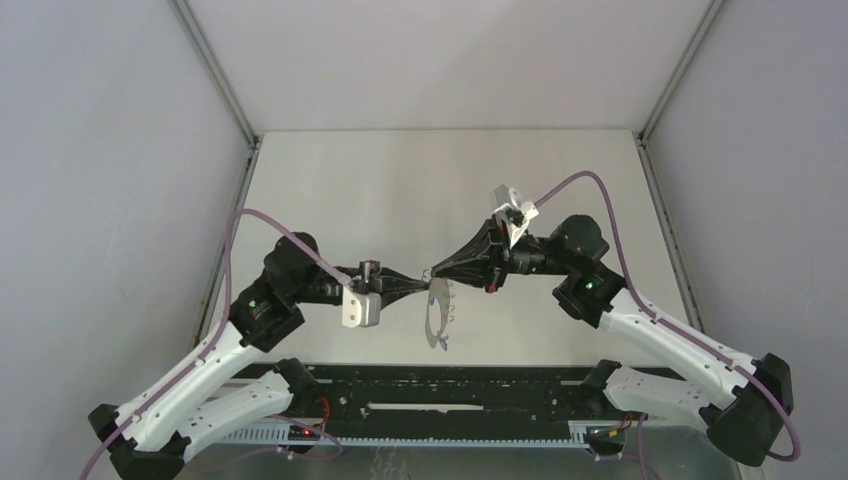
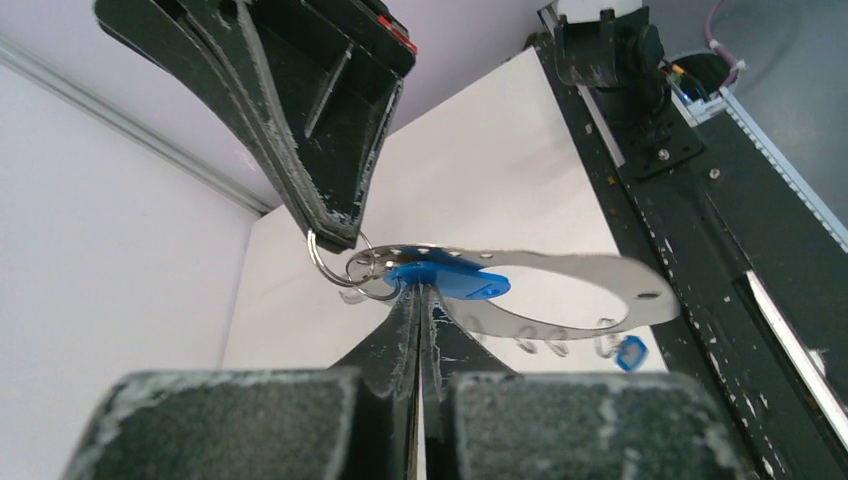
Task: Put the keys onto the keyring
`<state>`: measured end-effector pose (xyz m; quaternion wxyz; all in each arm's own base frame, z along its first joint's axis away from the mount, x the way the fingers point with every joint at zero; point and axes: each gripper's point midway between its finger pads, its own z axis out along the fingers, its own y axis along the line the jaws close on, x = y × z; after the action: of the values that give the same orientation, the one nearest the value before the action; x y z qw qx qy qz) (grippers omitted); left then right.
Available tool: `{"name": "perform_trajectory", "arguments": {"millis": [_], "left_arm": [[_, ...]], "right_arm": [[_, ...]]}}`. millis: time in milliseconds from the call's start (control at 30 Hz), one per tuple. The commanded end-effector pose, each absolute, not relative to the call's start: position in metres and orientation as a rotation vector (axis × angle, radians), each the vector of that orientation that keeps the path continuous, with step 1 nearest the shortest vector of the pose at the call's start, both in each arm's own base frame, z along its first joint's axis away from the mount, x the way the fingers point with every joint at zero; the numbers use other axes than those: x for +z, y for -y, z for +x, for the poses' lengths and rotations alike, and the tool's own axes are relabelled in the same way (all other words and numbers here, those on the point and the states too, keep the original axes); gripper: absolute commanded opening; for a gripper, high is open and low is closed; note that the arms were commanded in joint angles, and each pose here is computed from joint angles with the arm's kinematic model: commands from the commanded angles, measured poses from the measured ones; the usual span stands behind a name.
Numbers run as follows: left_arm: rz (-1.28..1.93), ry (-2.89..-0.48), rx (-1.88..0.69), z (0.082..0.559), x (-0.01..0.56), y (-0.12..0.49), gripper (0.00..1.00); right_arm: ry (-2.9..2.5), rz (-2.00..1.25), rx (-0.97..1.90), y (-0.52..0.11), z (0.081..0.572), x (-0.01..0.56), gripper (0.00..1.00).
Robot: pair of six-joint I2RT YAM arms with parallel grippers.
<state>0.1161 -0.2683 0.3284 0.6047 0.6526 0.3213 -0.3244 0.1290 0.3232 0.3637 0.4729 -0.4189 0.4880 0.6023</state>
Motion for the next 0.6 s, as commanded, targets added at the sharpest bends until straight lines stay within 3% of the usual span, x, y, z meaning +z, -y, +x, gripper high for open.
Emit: {"name": "perform_trajectory", "arguments": {"millis": [0,167,200,267,300,367,433,567], "left_arm": [[1.559,-0.725,-0.723,0.113,0.312,0.266,0.0],[1.566,-0.775,-0.689,0.119,0.302,0.262,0.03],[1.54,-0.795,-0.683,0.122,0.305,0.261,0.11],[1.444,-0.86,-0.682,0.134,0.317,0.26,0.35],[1.392,-0.875,-0.68,0.14,0.327,0.258,0.4],[1.318,-0.91,-0.701,0.146,0.34,0.255,0.43],[1.266,-0.929,-0.733,0.147,0.349,0.253,0.55],[1.187,-0.908,-0.853,0.137,0.373,0.253,0.56]], "right_arm": [[-1.116,-0.96,1.481,-0.319,0.128,0.385,0.0],[-1.084,-0.95,1.521,-0.313,0.125,0.389,0.0],[-1.077,-0.95,1.528,-0.312,0.124,0.39,0.0],[-1.074,-0.953,1.54,-0.311,0.123,0.388,0.0],[-1.073,-0.951,1.546,-0.31,0.123,0.388,0.0],[-1.071,-0.945,1.558,-0.308,0.122,0.387,0.0],[-1.064,-0.947,1.573,-0.308,0.12,0.387,0.0],[-1.048,-0.967,1.606,-0.31,0.117,0.387,0.0]]}}
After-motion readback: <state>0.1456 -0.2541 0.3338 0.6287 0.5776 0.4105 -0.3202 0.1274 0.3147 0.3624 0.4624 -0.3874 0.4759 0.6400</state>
